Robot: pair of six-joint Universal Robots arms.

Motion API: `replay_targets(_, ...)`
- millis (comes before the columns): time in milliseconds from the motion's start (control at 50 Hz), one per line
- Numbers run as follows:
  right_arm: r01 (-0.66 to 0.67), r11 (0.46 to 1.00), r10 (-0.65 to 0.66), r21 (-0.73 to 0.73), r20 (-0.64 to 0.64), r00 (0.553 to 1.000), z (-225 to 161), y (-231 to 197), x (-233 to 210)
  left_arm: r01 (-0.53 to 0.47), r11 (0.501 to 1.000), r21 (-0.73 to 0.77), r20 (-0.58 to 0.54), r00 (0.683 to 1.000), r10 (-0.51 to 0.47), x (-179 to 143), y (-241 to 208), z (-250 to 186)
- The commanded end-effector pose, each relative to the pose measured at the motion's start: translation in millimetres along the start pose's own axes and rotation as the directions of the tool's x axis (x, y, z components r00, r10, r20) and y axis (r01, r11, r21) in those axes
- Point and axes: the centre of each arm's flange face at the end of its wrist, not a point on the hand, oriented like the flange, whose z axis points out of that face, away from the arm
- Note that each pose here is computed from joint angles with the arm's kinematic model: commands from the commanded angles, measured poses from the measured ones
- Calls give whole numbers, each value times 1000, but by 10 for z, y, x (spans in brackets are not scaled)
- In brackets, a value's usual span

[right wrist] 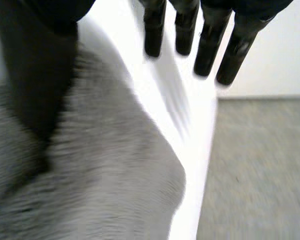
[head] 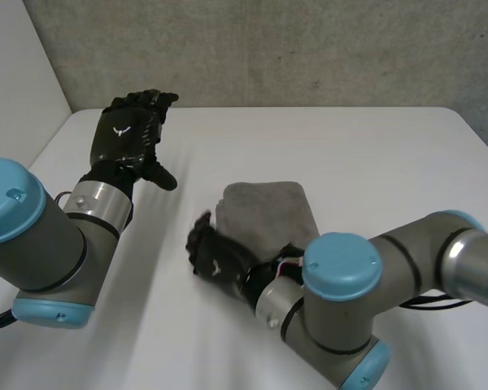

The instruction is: Fold the towel.

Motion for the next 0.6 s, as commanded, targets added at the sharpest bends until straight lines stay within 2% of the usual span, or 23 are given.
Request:
replay_targets(20,-440,898,429,7,-239,871,-251,113,620,1,1000,0,-14,1000,-1,46,7,-7)
replay_targets(40,-441,897,430,7,-239,871,-251,113,621,2,1000,1,-21,1000,-2,70,2,-9)
replay_targets(80,-590,805,580,52,-275,767,-381,117,791,3,1000,-2,-26,1000,-3,87,17,-5)
replay_targets(100,-591,805,581,52,-275,766,-381,117,791,4,1000,-6,-37,999,-4,128,42,-4)
replay_targets(120,-651,757,636,54,-291,715,-441,176,851,4,1000,-18,-48,999,-5,169,90,-8)
replay_targets(140,-652,756,636,54,-291,714,-441,176,852,4,1000,-18,-48,999,-5,169,91,-8)
replay_targets(180,-755,656,713,14,-339,613,-549,445,933,6,1000,-26,-62,998,-7,222,126,-8)
replay_targets(200,-755,655,714,14,-339,613,-549,446,933,6,999,-42,-75,997,-9,276,183,-13)
replay_targets(240,-822,570,756,-21,-377,535,-626,685,987,5,998,-62,-91,996,-11,337,255,-19)
replay_targets(260,-822,569,757,-22,-377,534,-627,687,987,4,997,-78,-110,994,-13,409,324,-27)
replay_targets(300,-858,512,780,-37,-399,483,-649,814,1029,3,996,-93,-131,991,-15,495,393,-37)
replay_targets(360,-872,488,790,-43,-403,462,-641,859,1034,-4,992,-129,-175,984,-19,668,552,-68)
replay_targets(400,-899,429,814,-83,-396,425,-554,976,888,-10,989,-151,-192,981,-19,738,635,-81)
replay_targets(420,-900,429,814,-84,-396,425,-554,976,887,-15,985,-172,-206,978,-21,801,715,-91)
replay_targets(460,-913,387,830,-128,-382,406,-464,1058,746,-22,982,-189,-220,975,-21,861,768,-95)
replay_targets(600,-920,330,855,-211,-347,387,-334,1176,463,-58,953,-297,-241,971,-16,960,1108,-72)
